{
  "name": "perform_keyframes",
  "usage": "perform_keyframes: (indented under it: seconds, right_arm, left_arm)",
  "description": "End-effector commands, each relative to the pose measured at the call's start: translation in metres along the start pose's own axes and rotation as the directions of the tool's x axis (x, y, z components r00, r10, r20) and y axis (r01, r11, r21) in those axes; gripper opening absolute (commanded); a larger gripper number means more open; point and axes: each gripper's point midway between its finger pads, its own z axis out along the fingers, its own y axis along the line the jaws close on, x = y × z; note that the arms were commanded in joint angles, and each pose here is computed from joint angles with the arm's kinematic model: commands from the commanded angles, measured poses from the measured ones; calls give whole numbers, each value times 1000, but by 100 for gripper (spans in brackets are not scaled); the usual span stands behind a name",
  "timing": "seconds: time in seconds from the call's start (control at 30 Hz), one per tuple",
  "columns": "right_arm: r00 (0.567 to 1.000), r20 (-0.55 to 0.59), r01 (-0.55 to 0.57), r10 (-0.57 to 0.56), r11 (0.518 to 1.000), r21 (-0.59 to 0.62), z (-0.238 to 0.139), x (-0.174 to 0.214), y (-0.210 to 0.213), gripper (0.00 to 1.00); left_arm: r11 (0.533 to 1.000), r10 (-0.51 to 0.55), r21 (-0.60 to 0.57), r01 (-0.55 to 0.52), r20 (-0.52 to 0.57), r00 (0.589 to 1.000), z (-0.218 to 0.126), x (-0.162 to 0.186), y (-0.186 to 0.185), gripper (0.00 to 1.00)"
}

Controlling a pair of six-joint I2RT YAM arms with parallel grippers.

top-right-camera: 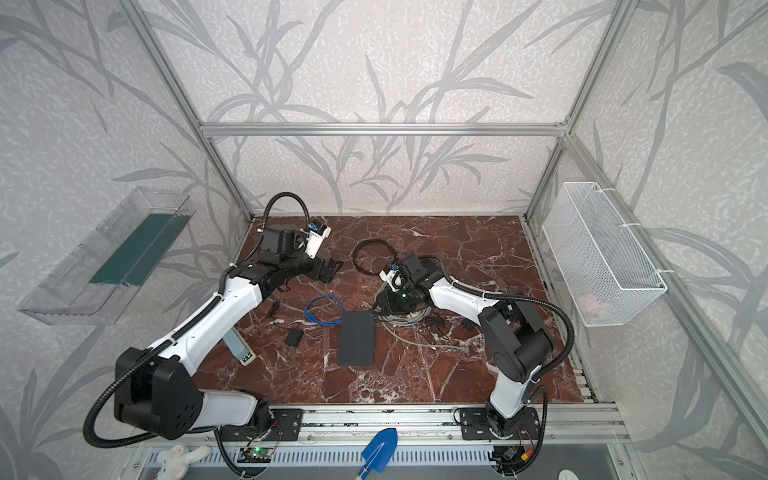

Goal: Insert the plug into the switch port

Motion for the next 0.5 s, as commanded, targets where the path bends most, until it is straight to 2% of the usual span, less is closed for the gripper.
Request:
perform_keyframes:
  seconds: [0.0, 0.07, 0.17, 0.3, 0.47]
  right_arm:
    - [1000, 27, -8, 7, 1000, 19, -5, 1, -2, 53]
    - [1000, 23, -18, 18, 1000, 4, -3, 5, -2, 54]
    - [1000, 7, -28, 28, 999, -15, 2, 13, 0, 54]
    - [999, -36, -40, 39, 999, -28, 14, 25, 5, 54]
    - [994, -72, -89, 86, 995, -49, 34, 34, 7, 52]
  left_arm:
    - [952, -306, -9, 307, -132, 943, -3, 40, -17, 99]
    - [921, -384, -142, 363, -168, 908, -10, 70, -11, 99]
    - [861, -497, -238, 449, -211, 841, -23, 112, -9, 99]
    - [806, -591, -212, 552, -279, 757, -28, 154, -31, 98]
    - [783, -612, -173, 598, -386, 690, -16, 187, -61, 92]
